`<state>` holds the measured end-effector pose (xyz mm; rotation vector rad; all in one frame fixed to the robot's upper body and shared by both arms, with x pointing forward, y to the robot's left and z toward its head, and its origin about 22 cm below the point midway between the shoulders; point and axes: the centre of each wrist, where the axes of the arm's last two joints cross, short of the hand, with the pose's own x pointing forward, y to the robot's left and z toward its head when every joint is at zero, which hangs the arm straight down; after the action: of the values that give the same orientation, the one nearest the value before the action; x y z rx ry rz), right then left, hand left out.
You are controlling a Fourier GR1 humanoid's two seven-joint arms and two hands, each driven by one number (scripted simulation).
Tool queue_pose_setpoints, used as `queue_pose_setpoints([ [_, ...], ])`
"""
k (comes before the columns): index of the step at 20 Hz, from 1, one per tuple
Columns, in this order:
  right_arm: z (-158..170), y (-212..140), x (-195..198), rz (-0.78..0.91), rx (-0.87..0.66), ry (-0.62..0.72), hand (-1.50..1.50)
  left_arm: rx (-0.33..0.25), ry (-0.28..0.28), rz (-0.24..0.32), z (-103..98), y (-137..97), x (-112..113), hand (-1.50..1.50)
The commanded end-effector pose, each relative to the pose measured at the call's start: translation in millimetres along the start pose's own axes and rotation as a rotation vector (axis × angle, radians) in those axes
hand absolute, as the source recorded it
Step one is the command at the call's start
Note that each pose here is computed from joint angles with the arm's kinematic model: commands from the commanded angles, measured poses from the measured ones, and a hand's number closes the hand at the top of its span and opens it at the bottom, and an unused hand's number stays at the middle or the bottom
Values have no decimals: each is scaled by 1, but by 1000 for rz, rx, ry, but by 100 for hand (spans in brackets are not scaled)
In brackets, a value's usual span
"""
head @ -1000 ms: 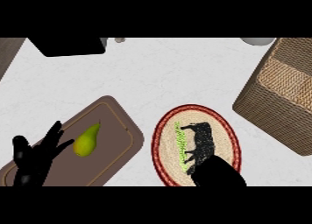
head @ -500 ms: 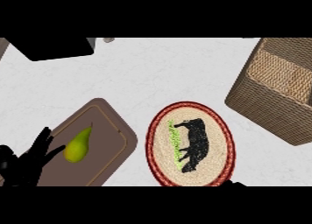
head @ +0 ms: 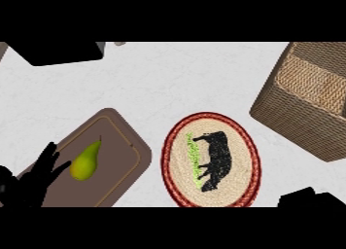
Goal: Pick the eggplant from the placemat and place it in the basket
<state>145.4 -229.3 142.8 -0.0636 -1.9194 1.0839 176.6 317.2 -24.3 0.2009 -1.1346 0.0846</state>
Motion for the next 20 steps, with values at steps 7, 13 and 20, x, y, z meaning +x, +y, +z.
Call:
queue_pose_setpoints([
  [7,-4,-96,-10,-25,-222,87,150,-15,108,-27,2,-3,-21,0],
  [13,6,-187,-26,-17,-261,140,150,-52,93,-43,1,-9,-23,0],
  [20,55,-266,-60,-7,-269,193,150,-99,119,-72,-13,-13,-12,0],
])
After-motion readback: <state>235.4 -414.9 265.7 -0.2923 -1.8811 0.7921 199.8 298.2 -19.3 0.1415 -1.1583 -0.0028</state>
